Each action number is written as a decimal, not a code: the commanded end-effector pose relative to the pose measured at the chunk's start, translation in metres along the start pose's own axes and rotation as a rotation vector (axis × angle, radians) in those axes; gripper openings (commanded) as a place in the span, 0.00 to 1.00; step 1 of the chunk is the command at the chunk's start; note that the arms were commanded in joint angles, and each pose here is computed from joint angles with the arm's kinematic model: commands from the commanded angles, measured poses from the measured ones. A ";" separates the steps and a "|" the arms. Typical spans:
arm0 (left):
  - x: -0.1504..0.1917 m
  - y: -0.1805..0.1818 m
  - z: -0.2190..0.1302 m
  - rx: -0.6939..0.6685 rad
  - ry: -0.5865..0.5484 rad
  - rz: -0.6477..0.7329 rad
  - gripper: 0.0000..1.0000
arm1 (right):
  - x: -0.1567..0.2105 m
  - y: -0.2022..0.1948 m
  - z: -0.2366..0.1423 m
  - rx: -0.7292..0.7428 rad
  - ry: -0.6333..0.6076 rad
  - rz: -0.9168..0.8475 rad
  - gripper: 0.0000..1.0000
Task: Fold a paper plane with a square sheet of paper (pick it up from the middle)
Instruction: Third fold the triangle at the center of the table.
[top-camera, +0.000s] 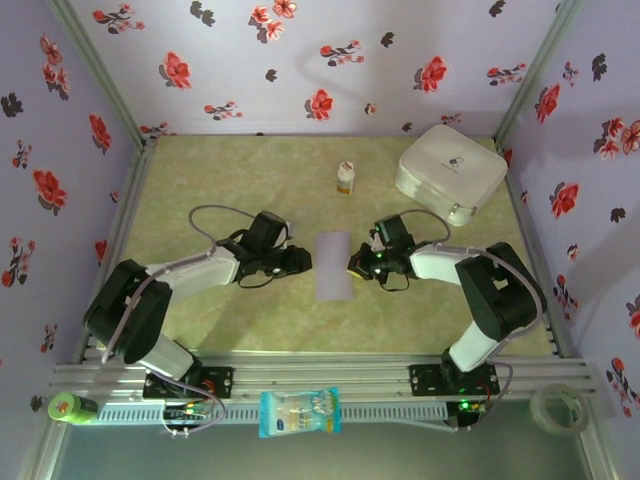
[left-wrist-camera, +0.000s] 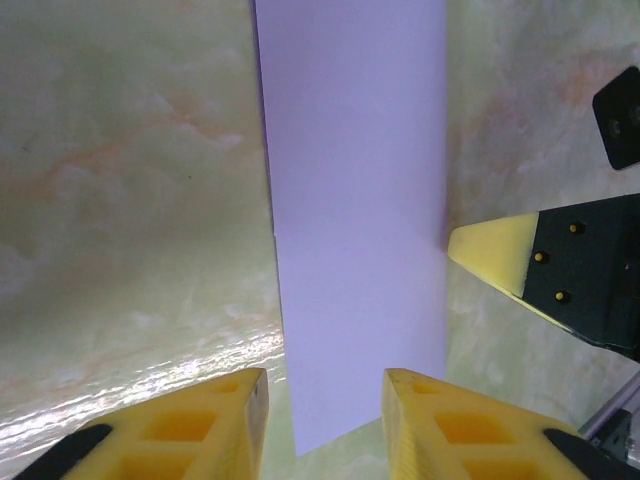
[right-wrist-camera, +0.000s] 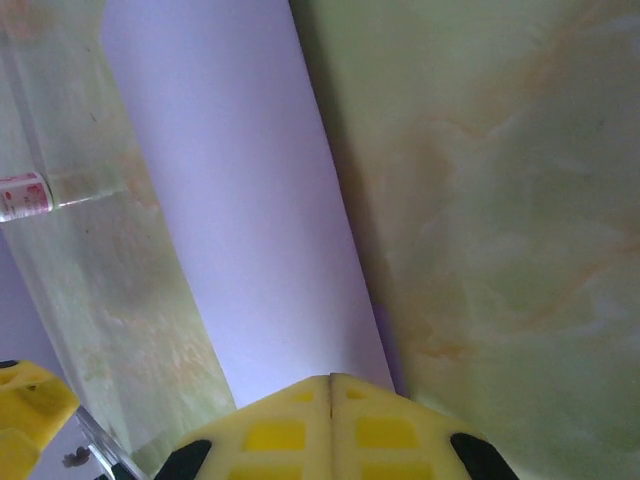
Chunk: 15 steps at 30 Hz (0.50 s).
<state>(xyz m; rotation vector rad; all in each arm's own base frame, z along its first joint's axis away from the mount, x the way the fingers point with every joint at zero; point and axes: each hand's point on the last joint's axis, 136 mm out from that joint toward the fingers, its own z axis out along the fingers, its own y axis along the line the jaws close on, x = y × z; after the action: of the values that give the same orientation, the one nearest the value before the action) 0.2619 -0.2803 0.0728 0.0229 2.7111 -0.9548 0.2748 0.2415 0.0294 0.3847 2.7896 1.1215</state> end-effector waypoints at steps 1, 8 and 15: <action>-0.004 -0.020 0.006 0.071 0.022 -0.009 0.35 | 0.005 0.000 0.007 -0.024 0.033 0.002 0.00; 0.000 -0.014 0.022 0.072 0.056 -0.036 0.40 | 0.017 -0.035 0.022 0.068 0.087 0.025 0.01; 0.009 -0.004 0.037 0.059 0.096 -0.084 0.40 | 0.025 -0.060 0.022 0.154 0.109 0.033 0.00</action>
<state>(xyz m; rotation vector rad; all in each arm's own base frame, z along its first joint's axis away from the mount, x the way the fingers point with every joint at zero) 0.2618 -0.2990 0.0433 -0.0257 2.7934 -1.0381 0.2721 0.2489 0.0149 0.3080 2.8159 1.1707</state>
